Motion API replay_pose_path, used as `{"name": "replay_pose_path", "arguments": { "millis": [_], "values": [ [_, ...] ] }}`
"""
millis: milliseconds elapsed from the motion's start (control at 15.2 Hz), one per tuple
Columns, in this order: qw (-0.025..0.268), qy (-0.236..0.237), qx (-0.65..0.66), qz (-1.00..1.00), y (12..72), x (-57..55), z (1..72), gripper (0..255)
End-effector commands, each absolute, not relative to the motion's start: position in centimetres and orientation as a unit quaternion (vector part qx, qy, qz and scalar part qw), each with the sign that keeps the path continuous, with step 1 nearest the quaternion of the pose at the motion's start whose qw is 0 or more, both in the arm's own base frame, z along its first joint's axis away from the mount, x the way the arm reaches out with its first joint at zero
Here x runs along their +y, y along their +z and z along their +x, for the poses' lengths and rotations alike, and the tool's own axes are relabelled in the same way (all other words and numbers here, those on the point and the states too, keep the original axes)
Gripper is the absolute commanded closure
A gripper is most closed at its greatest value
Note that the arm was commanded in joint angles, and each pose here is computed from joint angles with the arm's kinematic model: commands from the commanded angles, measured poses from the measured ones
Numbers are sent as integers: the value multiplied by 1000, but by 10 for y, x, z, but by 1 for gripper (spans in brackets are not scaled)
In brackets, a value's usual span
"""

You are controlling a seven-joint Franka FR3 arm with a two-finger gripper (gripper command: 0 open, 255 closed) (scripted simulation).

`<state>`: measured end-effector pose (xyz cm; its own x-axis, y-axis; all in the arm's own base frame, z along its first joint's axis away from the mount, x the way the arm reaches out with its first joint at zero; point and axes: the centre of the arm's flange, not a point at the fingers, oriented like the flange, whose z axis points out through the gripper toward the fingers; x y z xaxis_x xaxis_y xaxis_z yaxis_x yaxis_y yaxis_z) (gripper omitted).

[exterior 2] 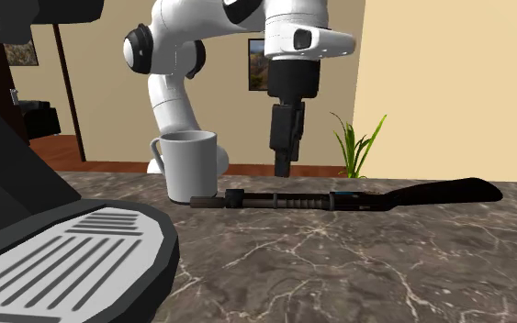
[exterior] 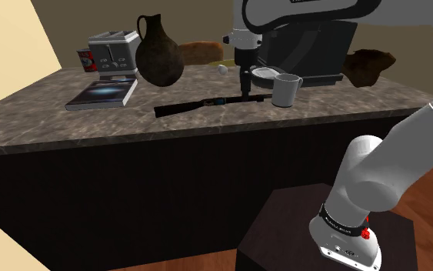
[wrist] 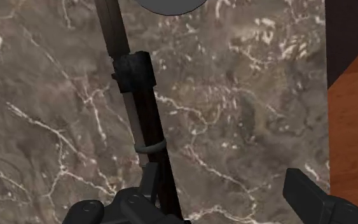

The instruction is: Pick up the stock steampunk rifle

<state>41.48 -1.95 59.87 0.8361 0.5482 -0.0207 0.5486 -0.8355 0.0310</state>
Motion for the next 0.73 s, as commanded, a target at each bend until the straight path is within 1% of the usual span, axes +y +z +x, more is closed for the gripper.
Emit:
{"name": "replay_pose_path", "arguments": {
  "millis": [0,330,660],
  "values": [
    [13,-3,337,941,602,-17,443,0],
    [0,4,444,896,611,-2,501,0],
    [0,4,444,896,585,-2,501,0]
  ]
}}
